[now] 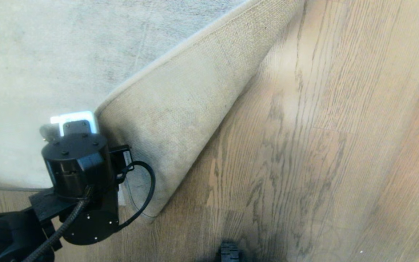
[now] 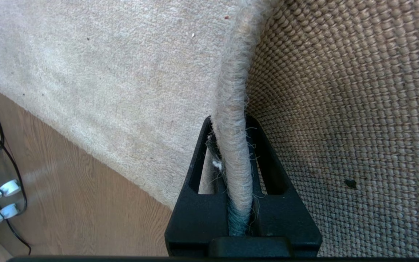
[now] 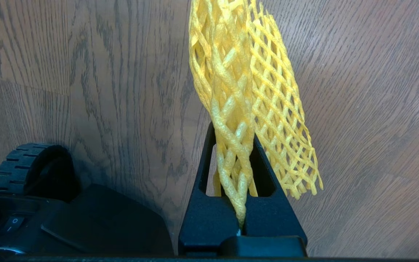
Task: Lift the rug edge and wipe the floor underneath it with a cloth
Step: Lay down the carpet
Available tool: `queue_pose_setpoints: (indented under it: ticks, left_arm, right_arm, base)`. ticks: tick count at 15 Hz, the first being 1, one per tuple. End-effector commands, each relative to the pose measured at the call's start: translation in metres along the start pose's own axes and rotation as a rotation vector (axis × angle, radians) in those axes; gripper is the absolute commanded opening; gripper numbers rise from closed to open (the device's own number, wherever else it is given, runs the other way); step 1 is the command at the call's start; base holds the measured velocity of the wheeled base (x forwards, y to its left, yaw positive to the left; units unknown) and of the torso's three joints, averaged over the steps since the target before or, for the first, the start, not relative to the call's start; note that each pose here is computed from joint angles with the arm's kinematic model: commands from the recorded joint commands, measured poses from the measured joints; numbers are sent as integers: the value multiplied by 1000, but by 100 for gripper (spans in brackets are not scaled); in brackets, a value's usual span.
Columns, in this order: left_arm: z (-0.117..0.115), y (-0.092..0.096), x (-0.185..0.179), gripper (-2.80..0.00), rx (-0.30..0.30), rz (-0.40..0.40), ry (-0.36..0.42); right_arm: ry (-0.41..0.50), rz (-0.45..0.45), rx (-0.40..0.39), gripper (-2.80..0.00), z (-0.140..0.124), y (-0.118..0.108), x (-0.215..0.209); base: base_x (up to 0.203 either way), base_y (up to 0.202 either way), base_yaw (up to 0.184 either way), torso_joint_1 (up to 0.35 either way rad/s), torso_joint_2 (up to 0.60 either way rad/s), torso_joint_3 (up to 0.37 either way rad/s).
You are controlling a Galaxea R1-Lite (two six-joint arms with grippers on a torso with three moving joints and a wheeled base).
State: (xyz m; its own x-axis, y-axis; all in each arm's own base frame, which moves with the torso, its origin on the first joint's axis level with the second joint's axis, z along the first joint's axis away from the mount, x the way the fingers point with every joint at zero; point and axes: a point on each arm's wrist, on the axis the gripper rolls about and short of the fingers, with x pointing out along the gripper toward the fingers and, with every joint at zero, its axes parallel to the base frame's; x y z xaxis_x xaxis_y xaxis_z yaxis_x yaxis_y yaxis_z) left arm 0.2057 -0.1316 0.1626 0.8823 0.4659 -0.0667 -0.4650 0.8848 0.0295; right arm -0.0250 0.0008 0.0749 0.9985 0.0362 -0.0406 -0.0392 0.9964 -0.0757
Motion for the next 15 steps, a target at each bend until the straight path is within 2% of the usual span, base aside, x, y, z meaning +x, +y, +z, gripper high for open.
queue_pose_setpoints:
  ticks: [1,15]
  left_arm:
    - [-2,0,0,-280,2,6,1]
    - [-3,-1,-4,-280,11,10,0]
  right_arm:
    - [4,1,-1,-280,0,0,0]
    - [5,1,-1,-280,0,0,0]
  base:
    - [0,0,0,0,0,0]
    - [0,0,0,0,0,0]
